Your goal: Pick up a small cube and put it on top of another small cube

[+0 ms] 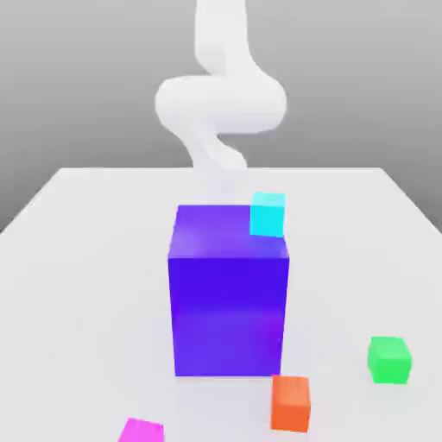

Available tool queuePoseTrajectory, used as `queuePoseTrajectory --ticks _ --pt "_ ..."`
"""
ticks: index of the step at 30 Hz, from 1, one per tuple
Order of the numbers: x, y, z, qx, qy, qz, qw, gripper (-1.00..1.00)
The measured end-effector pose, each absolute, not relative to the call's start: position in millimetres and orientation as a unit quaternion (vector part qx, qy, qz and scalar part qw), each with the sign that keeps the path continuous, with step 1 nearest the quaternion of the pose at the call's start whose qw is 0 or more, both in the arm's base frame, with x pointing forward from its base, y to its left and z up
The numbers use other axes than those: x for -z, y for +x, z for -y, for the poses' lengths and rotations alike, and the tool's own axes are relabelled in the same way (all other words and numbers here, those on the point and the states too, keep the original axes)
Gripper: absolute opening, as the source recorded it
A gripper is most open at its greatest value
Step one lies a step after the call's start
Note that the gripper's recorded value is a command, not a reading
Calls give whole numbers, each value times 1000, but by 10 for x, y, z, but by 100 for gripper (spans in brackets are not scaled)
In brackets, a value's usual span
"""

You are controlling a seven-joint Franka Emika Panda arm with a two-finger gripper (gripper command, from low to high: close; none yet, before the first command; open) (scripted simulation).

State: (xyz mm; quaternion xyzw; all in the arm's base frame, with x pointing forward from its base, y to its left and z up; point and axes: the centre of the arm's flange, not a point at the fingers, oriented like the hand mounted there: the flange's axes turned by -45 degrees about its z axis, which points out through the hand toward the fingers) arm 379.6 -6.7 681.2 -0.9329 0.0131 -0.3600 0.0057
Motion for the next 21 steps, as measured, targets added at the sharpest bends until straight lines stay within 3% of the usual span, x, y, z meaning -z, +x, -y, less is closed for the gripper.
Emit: queuePoseTrajectory --ticks 11,21 --pt "-5193 4928 407 227 -973 -46 13 0" --pt "-3443 5337 767 104 -991 -82 9 0"
